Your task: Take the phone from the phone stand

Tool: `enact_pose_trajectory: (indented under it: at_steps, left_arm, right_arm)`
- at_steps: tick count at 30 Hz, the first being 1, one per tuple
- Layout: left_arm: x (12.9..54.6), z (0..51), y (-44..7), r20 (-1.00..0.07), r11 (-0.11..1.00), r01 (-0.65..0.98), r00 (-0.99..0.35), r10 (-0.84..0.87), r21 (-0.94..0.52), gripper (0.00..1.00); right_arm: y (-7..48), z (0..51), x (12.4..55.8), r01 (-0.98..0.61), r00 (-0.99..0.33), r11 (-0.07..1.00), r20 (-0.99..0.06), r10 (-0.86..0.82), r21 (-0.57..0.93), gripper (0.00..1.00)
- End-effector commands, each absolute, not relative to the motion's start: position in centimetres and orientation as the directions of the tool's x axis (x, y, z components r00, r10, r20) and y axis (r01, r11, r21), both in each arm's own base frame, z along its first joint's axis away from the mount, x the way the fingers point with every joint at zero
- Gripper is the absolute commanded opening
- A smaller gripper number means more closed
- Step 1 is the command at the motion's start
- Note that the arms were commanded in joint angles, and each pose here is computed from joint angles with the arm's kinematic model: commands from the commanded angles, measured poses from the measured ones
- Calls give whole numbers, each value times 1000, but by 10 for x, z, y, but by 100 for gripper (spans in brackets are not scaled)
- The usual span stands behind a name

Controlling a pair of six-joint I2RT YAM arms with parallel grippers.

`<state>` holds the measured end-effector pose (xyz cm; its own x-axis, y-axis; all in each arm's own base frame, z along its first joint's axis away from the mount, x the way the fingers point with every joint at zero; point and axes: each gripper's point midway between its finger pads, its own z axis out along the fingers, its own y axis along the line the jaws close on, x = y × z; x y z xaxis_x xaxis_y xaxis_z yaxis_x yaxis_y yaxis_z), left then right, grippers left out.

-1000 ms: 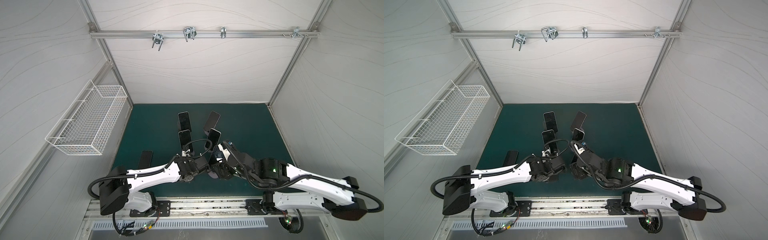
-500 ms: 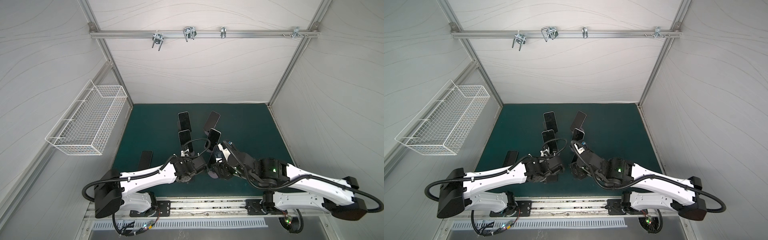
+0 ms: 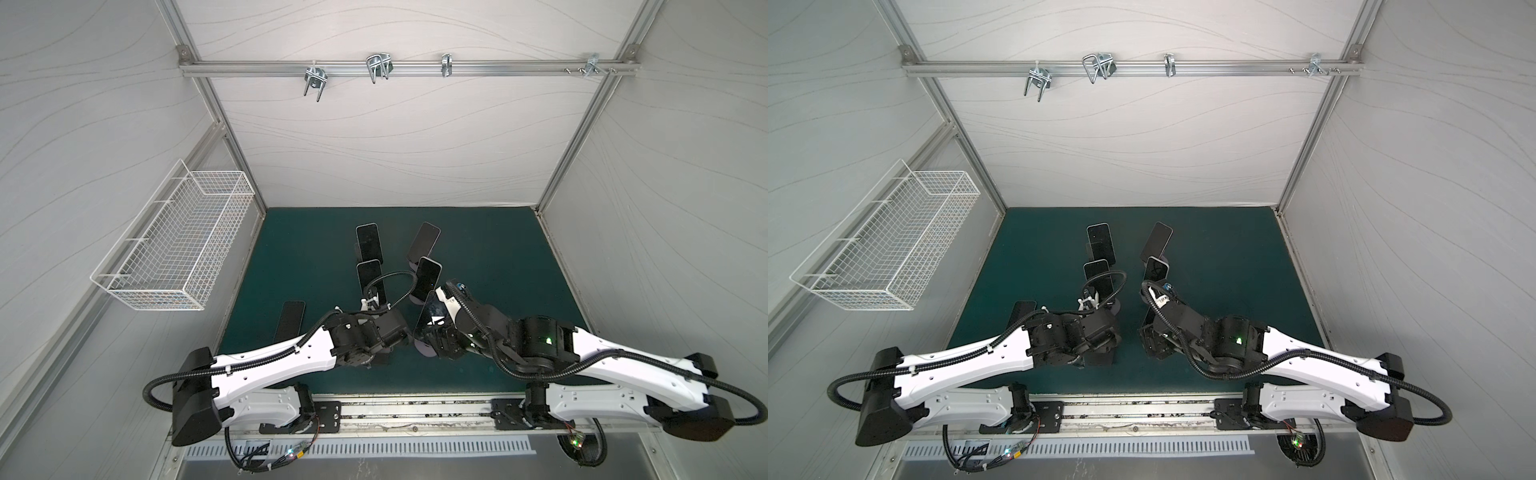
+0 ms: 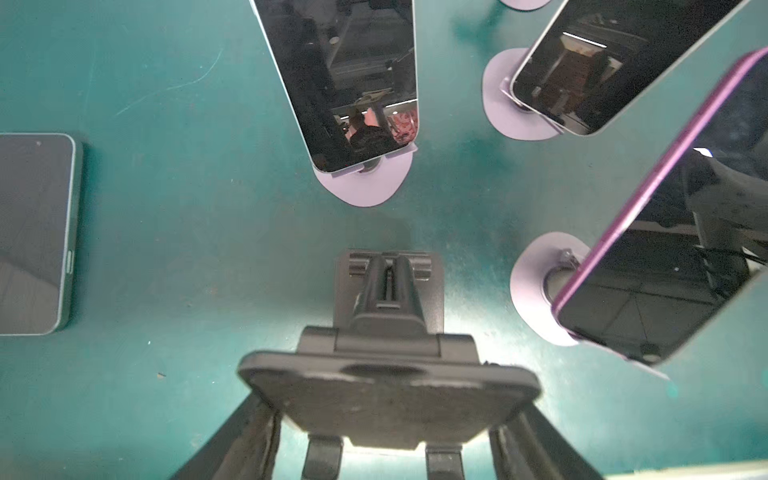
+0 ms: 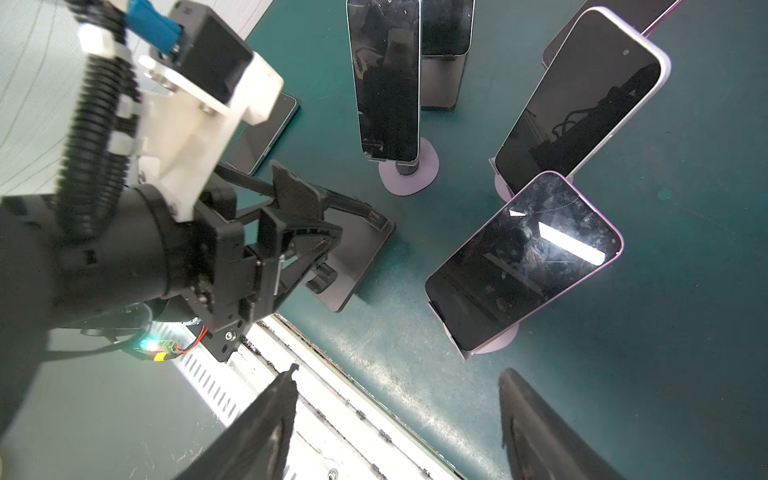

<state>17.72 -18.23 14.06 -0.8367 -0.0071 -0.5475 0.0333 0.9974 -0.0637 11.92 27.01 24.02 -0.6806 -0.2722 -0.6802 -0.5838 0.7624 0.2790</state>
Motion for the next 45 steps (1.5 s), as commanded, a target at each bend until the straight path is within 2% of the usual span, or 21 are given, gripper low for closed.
enact_pose_trajectory:
  at_steps: [1, 23, 45]
  left_arm:
    - [176, 165, -182, -569, 993, 67, -822, 2, -94, 61]
    - [174, 226, -180, -654, 969, 179, -756, 23, -173, 60]
    - [188, 281, -147, -759, 980, 81, -645, -86, -180, 56]
  right_arm:
    - [272, 246, 120, -575, -687, 760, -684, -247, 304, 77]
    - [280, 250, 124, -590, -674, 747, -696, -247, 306, 77]
    - [280, 260, 133, -602, -663, 737, -708, -246, 308, 77]
